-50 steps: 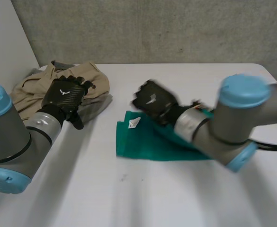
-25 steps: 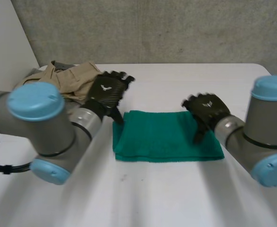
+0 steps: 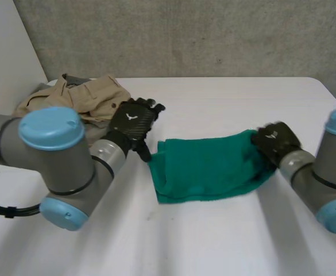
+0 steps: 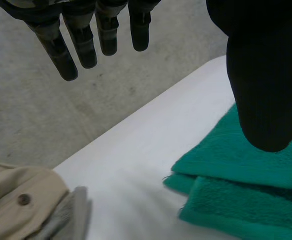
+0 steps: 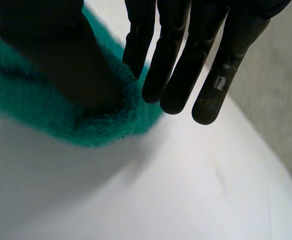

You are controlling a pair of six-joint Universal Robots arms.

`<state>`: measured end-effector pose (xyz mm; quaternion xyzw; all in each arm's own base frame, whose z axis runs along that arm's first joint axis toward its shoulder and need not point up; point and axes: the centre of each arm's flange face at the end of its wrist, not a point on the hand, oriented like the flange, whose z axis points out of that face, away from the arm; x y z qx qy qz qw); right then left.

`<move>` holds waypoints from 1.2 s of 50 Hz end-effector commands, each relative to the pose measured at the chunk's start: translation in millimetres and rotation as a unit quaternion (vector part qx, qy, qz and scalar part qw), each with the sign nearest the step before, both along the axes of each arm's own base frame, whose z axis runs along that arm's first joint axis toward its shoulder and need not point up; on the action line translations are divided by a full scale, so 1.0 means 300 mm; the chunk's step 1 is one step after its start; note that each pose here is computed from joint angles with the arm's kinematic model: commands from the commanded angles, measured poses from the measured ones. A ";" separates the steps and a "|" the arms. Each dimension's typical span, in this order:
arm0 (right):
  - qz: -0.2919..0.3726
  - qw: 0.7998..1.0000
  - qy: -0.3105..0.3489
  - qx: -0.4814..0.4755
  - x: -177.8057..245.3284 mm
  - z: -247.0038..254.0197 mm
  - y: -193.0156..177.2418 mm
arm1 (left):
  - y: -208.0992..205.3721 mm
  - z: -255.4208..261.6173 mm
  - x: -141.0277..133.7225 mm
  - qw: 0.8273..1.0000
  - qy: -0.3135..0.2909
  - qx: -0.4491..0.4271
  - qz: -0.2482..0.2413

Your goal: Fold the laundry.

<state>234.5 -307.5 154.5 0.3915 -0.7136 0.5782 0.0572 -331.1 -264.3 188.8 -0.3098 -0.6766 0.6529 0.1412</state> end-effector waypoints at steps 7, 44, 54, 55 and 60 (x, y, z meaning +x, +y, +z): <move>0.289 0.955 -0.049 -0.045 0.467 0.067 0.343 | -0.024 0.128 0.127 0.998 0.020 -0.031 0.050; 0.054 0.956 -0.201 0.206 0.310 -0.033 0.077 | 0.087 -0.151 -0.038 0.989 -0.083 0.109 0.049; 0.053 0.973 -0.111 0.196 0.296 -0.103 0.079 | 0.088 -0.205 -0.028 0.983 -0.158 0.092 0.028; 0.048 0.974 -0.108 0.192 0.290 -0.098 0.074 | 0.089 -0.200 -0.031 0.983 -0.156 0.091 0.024; 0.036 0.980 -0.115 0.158 0.266 -0.027 0.084 | 0.097 -0.138 -0.069 0.989 -0.128 0.074 -0.027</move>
